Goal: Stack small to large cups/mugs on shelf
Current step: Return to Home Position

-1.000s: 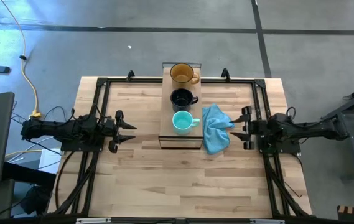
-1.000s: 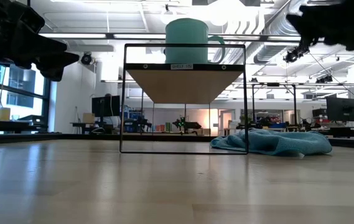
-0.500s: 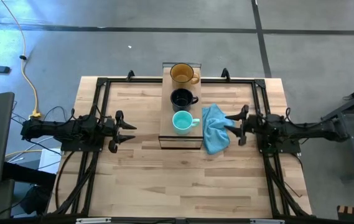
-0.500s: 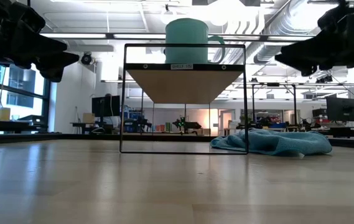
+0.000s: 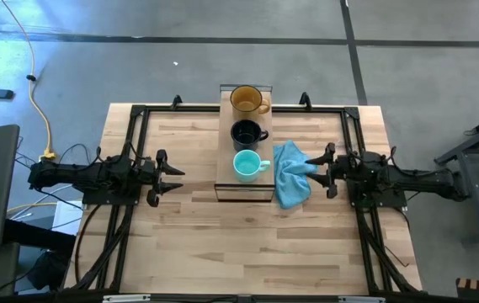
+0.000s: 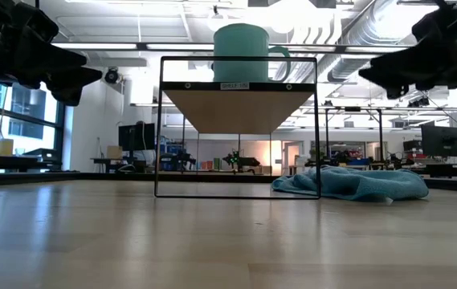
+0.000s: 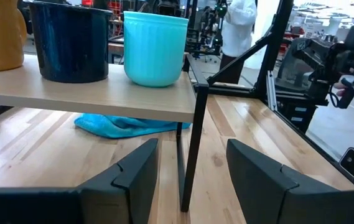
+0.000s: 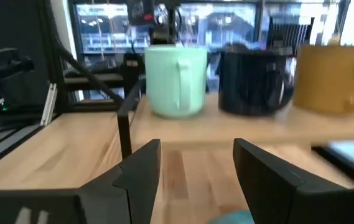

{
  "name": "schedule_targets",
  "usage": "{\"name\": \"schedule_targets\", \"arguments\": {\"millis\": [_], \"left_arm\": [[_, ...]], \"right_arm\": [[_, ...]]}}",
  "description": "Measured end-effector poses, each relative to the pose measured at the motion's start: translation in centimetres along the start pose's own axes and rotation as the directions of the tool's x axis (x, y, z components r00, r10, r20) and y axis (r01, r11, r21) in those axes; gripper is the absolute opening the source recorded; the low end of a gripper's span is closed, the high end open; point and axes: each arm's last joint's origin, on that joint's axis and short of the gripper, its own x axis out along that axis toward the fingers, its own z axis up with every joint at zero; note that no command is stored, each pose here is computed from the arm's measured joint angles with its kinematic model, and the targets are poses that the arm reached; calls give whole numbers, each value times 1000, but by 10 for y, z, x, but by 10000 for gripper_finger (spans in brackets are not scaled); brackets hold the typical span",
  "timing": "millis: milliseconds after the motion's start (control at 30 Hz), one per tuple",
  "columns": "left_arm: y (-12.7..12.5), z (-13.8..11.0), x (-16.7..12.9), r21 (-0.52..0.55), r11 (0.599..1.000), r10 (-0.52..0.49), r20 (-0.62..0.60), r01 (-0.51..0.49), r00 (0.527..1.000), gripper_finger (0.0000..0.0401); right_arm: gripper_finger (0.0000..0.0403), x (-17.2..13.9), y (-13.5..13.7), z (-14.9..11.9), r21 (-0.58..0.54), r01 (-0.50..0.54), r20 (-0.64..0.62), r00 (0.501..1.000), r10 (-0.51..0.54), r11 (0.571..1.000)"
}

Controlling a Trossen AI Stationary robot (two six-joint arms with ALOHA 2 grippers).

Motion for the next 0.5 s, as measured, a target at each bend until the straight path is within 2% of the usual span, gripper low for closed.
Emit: {"name": "schedule_targets", "arguments": {"millis": [167, 500], "left_arm": [[0, 0, 0, 0, 1000, 0, 0, 0, 1000, 179], [0, 0, 0, 0, 1000, 0, 0, 0, 1000, 179]], "right_arm": [[195, -3, 0, -9, 52, -4, -93, 996, 9, 999], [195, -7, 1, -10, 76, -27, -97, 995, 35, 997]]}}
